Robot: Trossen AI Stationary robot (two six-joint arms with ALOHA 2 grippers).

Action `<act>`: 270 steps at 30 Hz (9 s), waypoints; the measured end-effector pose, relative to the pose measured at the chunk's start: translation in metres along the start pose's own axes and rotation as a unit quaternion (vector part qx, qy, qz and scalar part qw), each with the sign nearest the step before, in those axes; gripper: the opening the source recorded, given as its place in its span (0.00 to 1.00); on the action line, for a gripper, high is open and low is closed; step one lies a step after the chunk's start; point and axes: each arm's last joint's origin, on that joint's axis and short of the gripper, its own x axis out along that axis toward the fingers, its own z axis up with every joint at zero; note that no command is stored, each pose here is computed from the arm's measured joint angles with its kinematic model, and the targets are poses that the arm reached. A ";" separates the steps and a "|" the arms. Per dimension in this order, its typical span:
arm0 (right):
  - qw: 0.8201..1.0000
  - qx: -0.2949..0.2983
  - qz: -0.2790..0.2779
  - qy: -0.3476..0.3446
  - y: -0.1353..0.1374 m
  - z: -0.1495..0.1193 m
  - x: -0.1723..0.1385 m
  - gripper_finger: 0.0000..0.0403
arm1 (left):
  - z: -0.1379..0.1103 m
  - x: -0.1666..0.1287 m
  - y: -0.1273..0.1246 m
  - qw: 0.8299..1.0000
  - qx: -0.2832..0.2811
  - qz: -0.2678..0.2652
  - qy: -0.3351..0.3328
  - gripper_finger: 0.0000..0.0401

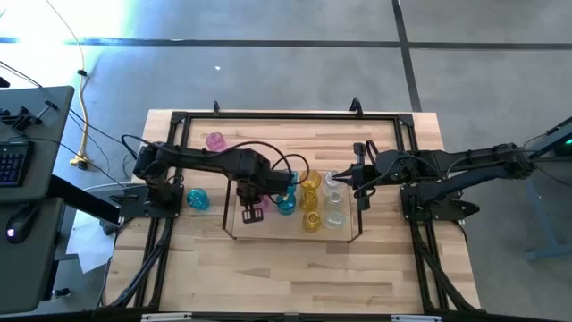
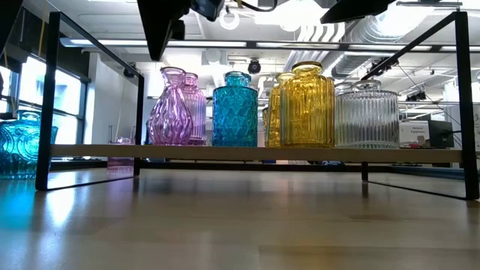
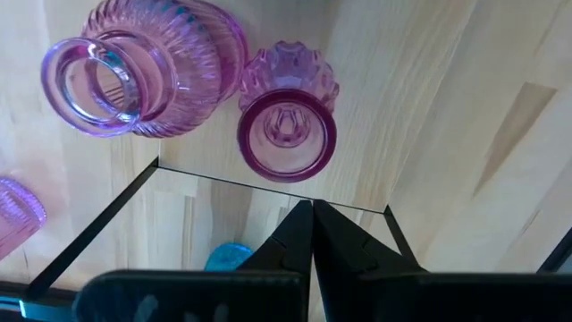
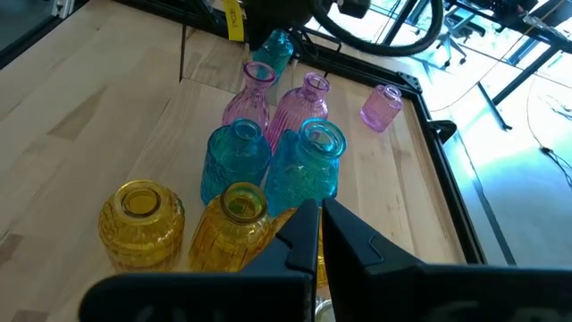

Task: Sort vases onto shelf
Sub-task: Put the bottom purple vase on the shelf aligned with the other purple vase, then put the blue vase on the shelf aligned with the other blue vases

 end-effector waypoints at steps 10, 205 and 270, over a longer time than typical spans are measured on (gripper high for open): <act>1.000 0.000 0.000 0.000 0.000 0.000 0.000 0.00 | 0.008 0.012 -0.004 1.000 0.016 0.009 0.017 0.00; 0.998 -0.055 0.001 -0.041 0.029 0.013 -0.011 0.00 | 0.035 -0.002 -0.087 0.970 0.184 0.082 -0.132 0.04; 0.998 -0.053 0.004 -0.028 0.029 0.010 -0.010 0.00 | 0.027 -0.002 -0.099 0.973 0.182 0.058 -0.126 0.02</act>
